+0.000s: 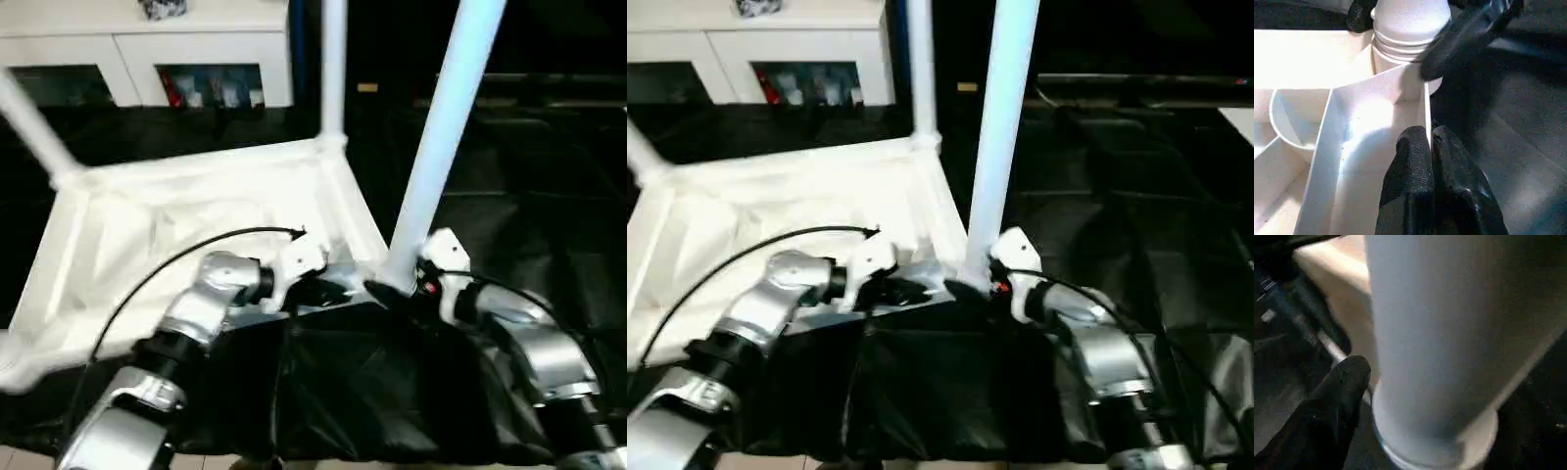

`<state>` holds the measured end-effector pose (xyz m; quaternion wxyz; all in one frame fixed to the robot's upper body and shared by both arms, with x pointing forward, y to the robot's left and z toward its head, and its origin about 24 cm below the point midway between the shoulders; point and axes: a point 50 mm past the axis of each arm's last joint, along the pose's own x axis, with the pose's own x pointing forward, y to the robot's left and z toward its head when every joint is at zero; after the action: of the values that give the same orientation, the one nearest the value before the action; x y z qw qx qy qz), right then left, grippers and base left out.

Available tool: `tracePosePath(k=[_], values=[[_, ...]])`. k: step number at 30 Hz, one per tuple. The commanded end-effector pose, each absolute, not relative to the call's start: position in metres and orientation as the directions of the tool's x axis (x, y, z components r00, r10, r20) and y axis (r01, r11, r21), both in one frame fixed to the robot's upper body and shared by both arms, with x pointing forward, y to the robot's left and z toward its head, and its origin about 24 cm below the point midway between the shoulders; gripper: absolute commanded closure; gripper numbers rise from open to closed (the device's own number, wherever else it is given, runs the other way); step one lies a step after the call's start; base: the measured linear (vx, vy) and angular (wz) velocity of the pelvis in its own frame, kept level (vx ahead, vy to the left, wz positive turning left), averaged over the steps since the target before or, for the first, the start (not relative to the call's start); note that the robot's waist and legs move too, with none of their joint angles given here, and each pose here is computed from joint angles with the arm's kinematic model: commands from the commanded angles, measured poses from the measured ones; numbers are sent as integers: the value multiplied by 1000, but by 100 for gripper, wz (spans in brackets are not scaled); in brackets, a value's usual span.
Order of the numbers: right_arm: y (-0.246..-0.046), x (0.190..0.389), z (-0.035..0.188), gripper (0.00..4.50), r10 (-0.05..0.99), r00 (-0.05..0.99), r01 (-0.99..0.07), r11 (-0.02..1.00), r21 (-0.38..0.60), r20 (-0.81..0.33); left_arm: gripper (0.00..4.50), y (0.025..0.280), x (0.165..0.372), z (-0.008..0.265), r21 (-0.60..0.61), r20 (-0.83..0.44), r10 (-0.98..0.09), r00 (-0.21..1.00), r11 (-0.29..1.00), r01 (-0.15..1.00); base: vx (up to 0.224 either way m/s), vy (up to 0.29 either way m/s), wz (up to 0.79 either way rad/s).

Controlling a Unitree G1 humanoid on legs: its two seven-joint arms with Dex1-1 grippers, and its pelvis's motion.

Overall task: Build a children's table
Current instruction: Rotate leg to tighten

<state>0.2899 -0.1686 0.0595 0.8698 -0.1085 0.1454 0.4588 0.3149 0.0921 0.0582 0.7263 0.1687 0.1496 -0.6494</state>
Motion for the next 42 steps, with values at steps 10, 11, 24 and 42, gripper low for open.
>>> tracePosePath(k=[10,11,24,42], values=[[-165,278,53,106,839,342,-924,381,8,-423,450,100,309,57,35,-471,-882,17,0,999,0,0,0],[-165,278,53,126,839,342,-924,381,8,-423,450,100,309,57,35,-471,-882,17,0,999,0,0,0],[-145,292,33,180,707,589,-772,636,-12,-391,450,83,327,59,83,-417,-875,246,233,969,0,0,0],[-102,316,32,76,482,836,-493,870,30,-262,450,49,331,61,150,-373,-856,358,326,934,0,0,0]])
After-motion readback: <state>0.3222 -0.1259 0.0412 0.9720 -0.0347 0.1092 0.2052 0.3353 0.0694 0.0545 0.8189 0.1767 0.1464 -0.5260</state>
